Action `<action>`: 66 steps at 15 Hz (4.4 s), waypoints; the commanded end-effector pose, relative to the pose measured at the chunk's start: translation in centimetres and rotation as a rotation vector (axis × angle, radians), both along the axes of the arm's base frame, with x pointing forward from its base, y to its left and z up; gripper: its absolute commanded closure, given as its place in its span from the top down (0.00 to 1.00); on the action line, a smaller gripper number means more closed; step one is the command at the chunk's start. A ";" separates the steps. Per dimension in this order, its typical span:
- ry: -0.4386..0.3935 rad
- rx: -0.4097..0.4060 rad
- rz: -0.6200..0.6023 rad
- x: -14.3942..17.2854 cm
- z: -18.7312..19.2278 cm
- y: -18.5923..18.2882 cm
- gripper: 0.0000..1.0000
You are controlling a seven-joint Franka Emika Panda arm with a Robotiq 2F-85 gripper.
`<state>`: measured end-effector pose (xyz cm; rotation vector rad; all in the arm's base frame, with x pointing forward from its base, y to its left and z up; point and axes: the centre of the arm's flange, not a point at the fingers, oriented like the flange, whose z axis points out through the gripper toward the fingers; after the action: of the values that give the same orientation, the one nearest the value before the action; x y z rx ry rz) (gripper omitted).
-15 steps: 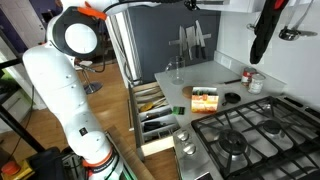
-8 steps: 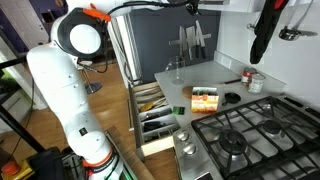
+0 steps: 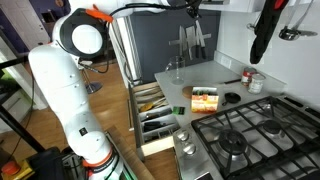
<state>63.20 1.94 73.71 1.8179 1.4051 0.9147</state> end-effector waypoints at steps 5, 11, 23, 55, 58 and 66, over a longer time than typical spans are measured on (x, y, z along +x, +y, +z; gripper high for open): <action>0.053 -0.081 -0.013 -0.8 -1.2 -0.8 1.00; 0.167 -0.188 -0.010 -4.0 0.1 -3.3 1.00; 0.219 -0.093 0.187 -6.9 -1.1 -1.6 1.00; 0.077 -0.188 0.045 0.7 -1.2 0.0 1.00; 0.167 -0.216 0.121 -0.3 -0.8 0.1 1.00; 0.337 -0.302 0.252 -2.9 -0.1 -2.0 1.00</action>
<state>61.76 1.24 75.15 1.6362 1.7537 0.5957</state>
